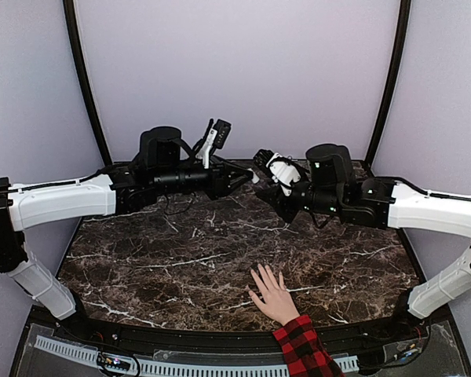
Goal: Paint the nails
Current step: Unscrew the cap of the nail polish bottle.
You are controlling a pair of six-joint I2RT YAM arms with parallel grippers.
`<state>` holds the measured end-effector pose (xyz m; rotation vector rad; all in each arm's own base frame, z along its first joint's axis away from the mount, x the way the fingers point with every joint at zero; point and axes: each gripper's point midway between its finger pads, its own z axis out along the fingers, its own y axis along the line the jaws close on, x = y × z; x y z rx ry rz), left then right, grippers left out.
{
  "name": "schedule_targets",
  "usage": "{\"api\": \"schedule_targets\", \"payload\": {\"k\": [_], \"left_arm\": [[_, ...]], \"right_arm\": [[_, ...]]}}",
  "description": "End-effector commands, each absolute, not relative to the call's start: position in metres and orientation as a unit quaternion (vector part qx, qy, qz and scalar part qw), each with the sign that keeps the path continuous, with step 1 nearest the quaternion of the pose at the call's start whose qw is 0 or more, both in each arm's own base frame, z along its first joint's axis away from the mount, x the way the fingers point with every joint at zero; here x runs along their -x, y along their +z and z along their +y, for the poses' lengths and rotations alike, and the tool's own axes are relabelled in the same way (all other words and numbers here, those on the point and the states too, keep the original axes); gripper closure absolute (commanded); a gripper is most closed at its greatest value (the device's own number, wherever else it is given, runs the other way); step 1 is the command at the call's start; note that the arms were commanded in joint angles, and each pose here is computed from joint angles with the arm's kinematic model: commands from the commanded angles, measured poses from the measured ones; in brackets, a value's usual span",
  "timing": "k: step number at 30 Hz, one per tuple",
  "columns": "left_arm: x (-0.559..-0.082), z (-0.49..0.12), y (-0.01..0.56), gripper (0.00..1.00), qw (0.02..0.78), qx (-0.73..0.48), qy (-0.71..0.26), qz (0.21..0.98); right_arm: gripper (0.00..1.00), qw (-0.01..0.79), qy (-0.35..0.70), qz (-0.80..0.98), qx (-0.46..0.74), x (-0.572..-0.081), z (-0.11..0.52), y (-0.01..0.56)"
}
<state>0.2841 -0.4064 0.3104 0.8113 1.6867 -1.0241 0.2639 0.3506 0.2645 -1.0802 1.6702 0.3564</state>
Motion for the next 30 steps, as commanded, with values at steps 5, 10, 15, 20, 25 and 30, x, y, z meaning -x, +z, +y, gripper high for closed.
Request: {"api": "schedule_targets", "payload": {"k": [5, 10, 15, 20, 25, 30], "left_arm": [[-0.271, -0.381, 0.351, 0.41, 0.511, -0.366, -0.413, 0.660], [-0.253, -0.374, 0.356, 0.33, 0.522, -0.402, -0.413, 0.628], [-0.243, -0.366, 0.355, 0.30, 0.531, -0.420, -0.408, 0.613], [-0.215, -0.373, 0.347, 0.31, 0.483, -0.498, -0.425, 0.582], [-0.200, -0.380, 0.342, 0.36, 0.456, -0.540, -0.445, 0.551], [-0.192, -0.384, 0.338, 0.42, 0.432, -0.555, -0.461, 0.541]], "right_arm": [[1.00, 0.564, 0.185, 0.673, 0.441, -0.255, 0.351, 0.290], [1.00, 0.549, 0.212, 0.665, 0.459, -0.244, 0.354, 0.285], [1.00, 0.534, 0.254, 0.645, 0.484, -0.227, 0.360, 0.288], [1.00, 0.507, 0.299, 0.624, 0.514, -0.207, 0.369, 0.288], [1.00, 0.495, 0.320, 0.611, 0.528, -0.198, 0.374, 0.287], [1.00, 0.484, 0.336, 0.601, 0.540, -0.190, 0.377, 0.286]]}}
